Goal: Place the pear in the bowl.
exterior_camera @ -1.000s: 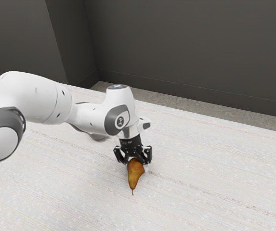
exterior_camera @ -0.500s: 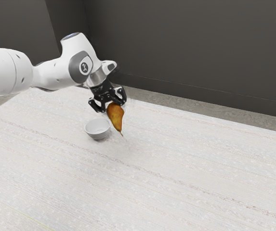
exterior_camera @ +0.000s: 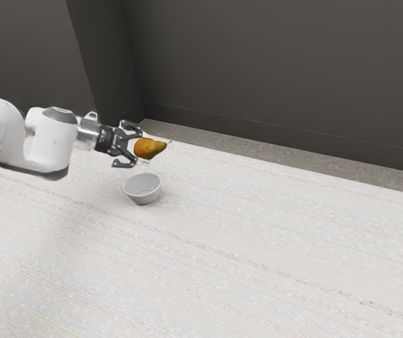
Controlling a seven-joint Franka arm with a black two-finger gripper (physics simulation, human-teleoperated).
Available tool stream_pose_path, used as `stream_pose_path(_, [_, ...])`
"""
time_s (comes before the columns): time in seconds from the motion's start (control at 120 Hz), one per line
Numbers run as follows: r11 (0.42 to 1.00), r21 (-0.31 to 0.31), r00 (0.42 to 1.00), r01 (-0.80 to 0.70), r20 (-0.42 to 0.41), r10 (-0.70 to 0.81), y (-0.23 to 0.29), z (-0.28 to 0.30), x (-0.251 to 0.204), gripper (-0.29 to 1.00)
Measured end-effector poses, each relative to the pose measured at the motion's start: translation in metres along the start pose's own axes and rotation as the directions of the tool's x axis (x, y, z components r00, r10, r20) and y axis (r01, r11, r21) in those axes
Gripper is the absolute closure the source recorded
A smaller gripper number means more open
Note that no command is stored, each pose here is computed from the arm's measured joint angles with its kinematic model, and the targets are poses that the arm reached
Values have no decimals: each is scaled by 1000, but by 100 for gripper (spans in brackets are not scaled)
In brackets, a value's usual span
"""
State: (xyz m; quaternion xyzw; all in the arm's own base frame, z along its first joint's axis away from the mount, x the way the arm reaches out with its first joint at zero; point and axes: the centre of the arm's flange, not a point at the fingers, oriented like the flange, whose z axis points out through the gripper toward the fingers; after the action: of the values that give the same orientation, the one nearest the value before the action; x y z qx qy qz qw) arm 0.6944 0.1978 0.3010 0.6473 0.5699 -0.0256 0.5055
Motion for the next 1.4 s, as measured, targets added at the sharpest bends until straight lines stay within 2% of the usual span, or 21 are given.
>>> stream_pose_path(0.058, [997, -52, 997, 54, 50, -51, -4, 3, 7, 33])
stream_pose_path(0.133, [992, -77, 991, 104, 89, -97, -9, 6, 10, 33])
stream_pose_path(0.35, [965, -36, 961, 258, 116, -252, -65, 14, 36, 32])
stream_pose_path(0.567, [955, -40, 950, 295, 118, -289, -71, 14, 51, 32])
stream_pose_path(0.733, [955, -50, 950, 294, 125, -286, -73, 17, 54, 15])
stream_pose_path(0.917, [965, -56, 961, 257, 120, -249, -63, 11, 46, 7])
stream_pose_path(1.0, [994, -3, 992, 109, 60, -109, -25, -21, 13, 5])
stream_pose_path(1.033, [998, 54, 1000, 22, 20, -23, -10, -37, -3, 4])
stream_pose_path(1.067, [988, 137, 997, -73, -21, 76, 2, -48, -17, 3])
stream_pose_path(1.117, [936, 281, 971, -212, -51, 235, 14, -56, -41, 3])
stream_pose_path(1.167, [841, 421, 921, -340, -34, 389, 23, -54, -66, 2])
stream_pose_path(1.2, [762, 497, 877, -415, -4, 480, 28, -53, -84, 2])
stream_pose_path(1.25, [605, 604, 790, -518, 68, 609, 38, -50, -117, 1])
stream_pose_path(1.317, [379, 696, 656, -610, 174, 735, 50, -57, -156, 1])
stream_pose_path(1.4, [126, 736, 490, -665, 302, 818, 69, -75, -217, 1])
